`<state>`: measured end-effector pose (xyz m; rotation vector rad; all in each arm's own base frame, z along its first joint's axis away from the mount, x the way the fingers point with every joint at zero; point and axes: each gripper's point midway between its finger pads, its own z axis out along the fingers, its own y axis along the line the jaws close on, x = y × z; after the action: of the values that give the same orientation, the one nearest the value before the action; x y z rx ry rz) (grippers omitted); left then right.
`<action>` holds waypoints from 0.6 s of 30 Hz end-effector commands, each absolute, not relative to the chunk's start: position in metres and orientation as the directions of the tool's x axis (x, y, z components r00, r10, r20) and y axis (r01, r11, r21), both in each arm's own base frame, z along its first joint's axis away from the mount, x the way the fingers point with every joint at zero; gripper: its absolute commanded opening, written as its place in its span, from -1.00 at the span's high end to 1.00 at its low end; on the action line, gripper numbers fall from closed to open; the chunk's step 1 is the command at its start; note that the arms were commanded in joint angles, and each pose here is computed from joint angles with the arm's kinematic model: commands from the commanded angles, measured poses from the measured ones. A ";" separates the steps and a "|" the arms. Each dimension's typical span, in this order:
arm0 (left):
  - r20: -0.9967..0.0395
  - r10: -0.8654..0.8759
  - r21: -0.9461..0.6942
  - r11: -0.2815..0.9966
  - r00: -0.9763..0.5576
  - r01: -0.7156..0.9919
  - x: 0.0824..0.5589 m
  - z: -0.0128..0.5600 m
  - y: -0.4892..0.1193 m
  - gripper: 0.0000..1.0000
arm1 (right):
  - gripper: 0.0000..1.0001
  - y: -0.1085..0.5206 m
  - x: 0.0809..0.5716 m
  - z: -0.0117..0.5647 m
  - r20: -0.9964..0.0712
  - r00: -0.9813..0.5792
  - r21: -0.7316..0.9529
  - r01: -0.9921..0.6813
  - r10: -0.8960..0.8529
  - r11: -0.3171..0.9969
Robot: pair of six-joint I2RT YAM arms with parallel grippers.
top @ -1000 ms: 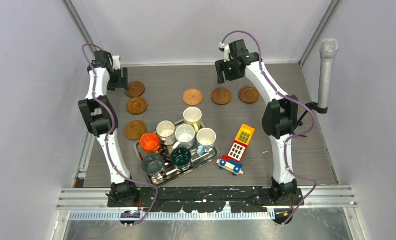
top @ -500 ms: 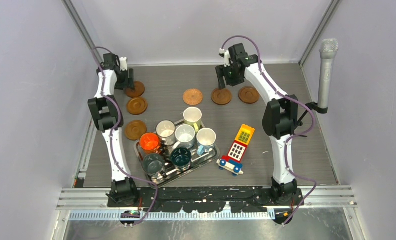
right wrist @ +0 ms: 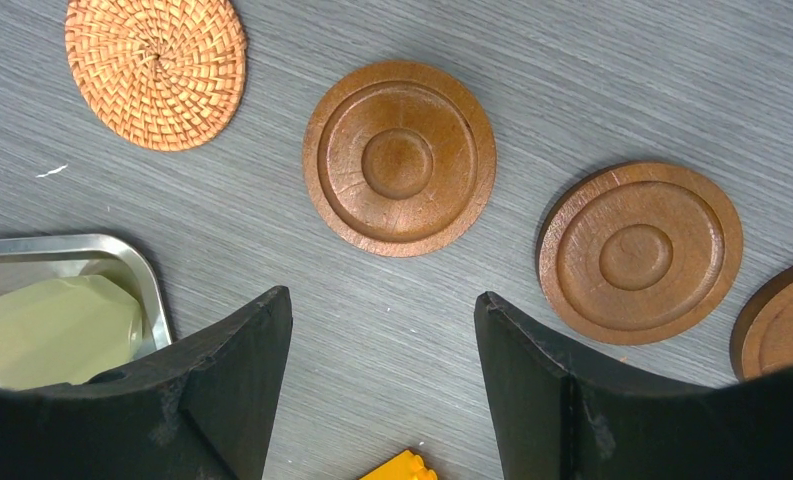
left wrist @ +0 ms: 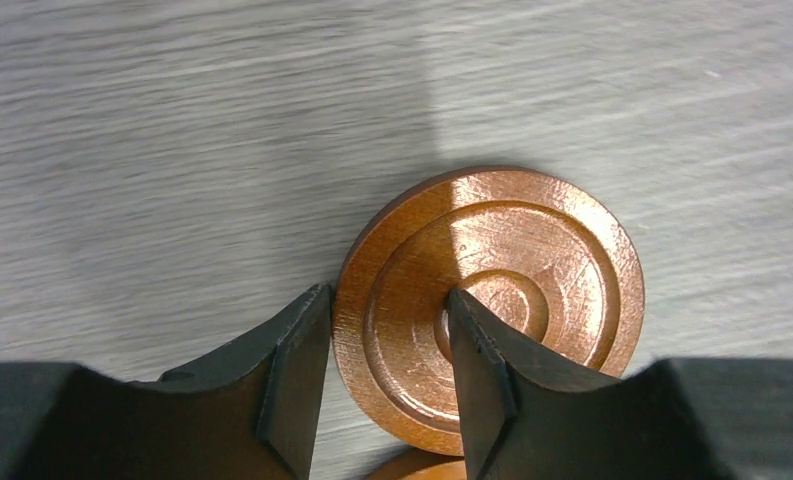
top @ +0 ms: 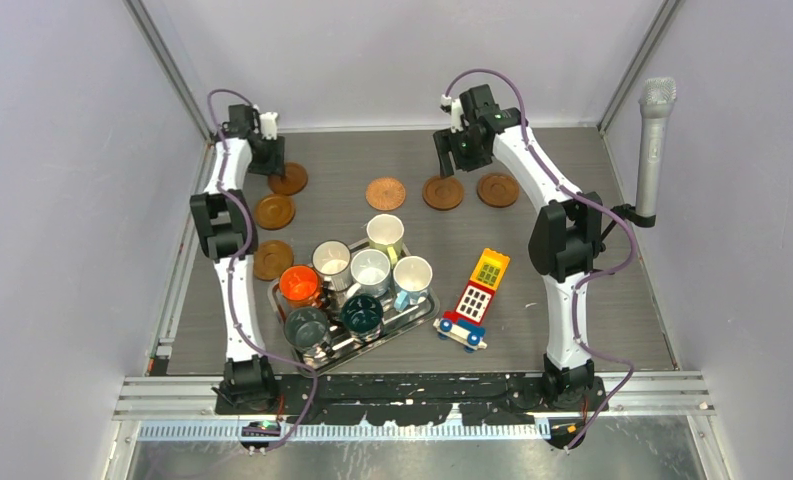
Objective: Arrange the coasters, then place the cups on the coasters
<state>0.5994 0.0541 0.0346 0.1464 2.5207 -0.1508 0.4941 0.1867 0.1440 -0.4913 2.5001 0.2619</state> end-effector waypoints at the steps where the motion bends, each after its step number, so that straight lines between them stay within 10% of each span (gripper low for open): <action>1: -0.567 0.222 -0.069 0.947 -0.793 0.314 0.585 0.043 0.003 0.06 | -0.43 0.188 0.494 0.180 -0.636 -0.717 0.059 -0.414 -0.286 0.908; 18: -0.476 0.471 -0.078 0.818 -0.742 0.570 0.519 0.037 -0.059 0.13 | -0.43 0.192 0.498 0.177 -0.637 -0.720 0.075 -0.414 -0.276 0.907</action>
<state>0.5419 -0.0560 0.0317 0.6727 2.5386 -0.2688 0.4934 0.1866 0.1438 -0.4915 2.5028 0.2627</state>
